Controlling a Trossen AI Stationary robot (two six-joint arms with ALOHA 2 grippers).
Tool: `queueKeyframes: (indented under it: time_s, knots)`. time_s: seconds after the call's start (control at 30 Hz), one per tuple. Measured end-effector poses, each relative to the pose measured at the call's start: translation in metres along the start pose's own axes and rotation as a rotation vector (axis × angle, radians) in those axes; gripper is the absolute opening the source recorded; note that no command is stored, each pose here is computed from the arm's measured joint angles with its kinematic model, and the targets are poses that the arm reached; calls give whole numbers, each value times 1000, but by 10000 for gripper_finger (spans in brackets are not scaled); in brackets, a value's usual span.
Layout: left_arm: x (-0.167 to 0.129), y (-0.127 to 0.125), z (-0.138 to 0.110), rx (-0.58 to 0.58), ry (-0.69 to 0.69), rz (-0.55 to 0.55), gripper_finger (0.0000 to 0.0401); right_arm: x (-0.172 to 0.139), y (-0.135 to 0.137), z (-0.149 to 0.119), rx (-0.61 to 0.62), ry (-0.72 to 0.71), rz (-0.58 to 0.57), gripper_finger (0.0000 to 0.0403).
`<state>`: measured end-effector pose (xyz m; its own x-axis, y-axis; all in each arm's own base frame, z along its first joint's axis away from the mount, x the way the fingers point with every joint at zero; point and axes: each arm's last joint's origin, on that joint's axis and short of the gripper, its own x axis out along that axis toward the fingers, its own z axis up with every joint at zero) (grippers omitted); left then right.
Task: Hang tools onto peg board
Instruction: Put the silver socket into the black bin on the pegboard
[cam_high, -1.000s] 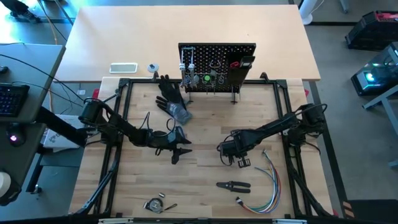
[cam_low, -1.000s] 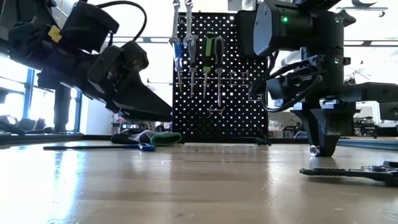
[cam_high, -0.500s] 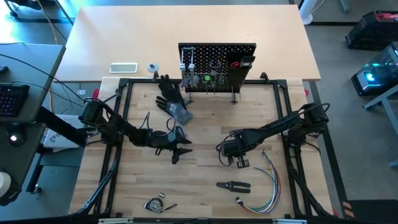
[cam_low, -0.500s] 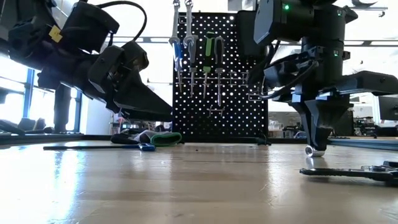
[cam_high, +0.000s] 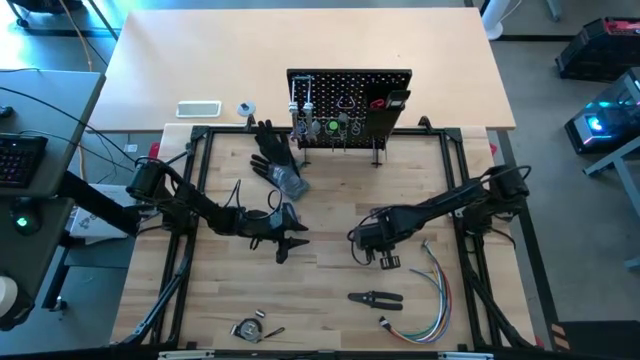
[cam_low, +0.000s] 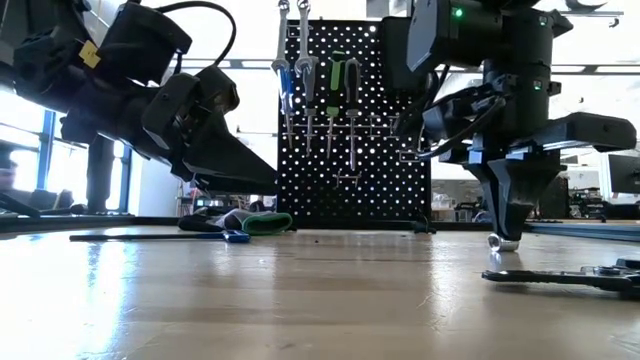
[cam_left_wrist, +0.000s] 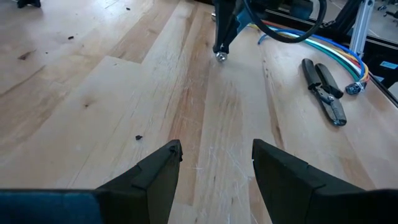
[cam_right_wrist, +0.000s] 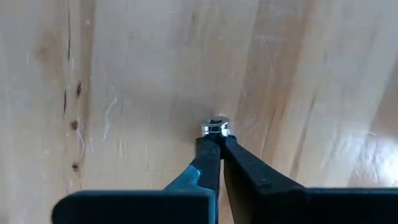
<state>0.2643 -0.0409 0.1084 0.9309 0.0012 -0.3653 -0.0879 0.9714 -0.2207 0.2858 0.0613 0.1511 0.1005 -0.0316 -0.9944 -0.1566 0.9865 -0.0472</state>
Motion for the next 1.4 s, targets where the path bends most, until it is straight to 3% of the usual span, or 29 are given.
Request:
queueKeyframes:
  time_s: [0.23, 0.4, 0.47, 0.57, 0.87, 1.13, 1.4]
  knots:
    - [0, 0, 0, 16, -4, -1, 193, -21, -4, -4, 88, -68, -90, 57]
    - [0, 0, 0, 27, -5, -1, 193, -37, -2, -6, 335, -152, -97, 101]
    - [0, 0, 0, 28, -4, -1, 193, -38, 8, -7, 484, -190, -130, 114]
    - [0, 0, 0, 46, -4, -2, 193, -30, 34, -9, 608, -316, -138, 127]
    - [0, -1, 0, 126, 1, -19, 193, -3, 96, -56, 992, -594, -206, 154]
    - [1, 3, 2, 143, -8, -8, 193, 44, 101, -60, 1076, -649, -233, 208]
    - [0, 3, 2, 125, -9, -10, 193, 59, 99, -58, 1137, -702, -305, 222]
